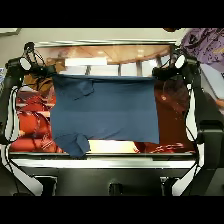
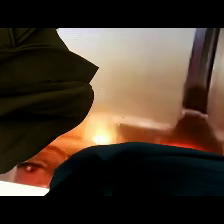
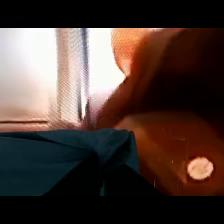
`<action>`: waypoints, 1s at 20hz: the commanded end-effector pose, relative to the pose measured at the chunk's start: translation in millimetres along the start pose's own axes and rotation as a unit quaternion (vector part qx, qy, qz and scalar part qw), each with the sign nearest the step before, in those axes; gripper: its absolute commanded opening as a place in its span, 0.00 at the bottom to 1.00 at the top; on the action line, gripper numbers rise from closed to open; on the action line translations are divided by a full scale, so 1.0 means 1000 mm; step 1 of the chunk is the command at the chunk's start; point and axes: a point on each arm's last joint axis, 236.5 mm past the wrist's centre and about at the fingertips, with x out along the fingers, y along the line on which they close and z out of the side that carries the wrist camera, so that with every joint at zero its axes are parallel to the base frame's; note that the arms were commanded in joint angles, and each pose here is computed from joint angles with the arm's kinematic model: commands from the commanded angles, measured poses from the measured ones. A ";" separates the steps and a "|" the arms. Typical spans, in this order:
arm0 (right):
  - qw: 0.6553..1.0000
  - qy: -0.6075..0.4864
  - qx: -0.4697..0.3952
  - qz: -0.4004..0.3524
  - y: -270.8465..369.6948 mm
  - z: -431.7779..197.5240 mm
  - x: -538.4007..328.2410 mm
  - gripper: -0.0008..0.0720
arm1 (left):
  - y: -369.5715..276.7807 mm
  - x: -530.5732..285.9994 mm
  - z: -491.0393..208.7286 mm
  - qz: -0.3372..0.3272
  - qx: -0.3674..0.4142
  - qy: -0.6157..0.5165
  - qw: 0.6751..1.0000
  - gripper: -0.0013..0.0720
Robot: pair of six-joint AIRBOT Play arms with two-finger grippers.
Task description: Fold the clothes and pants, and hang the long-sleeved shirts on hangers.
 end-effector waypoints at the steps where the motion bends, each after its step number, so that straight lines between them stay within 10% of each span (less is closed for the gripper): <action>1: 0.999 0.037 0.000 -0.003 -0.002 -0.018 0.004 0.04 | 0.009 0.005 -0.026 0.014 0.007 0.056 0.998 0.04; 20: 0.945 0.323 0.048 -0.036 -0.020 -0.164 0.004 0.04 | 0.041 -0.014 -0.185 0.056 0.023 0.372 0.926 0.04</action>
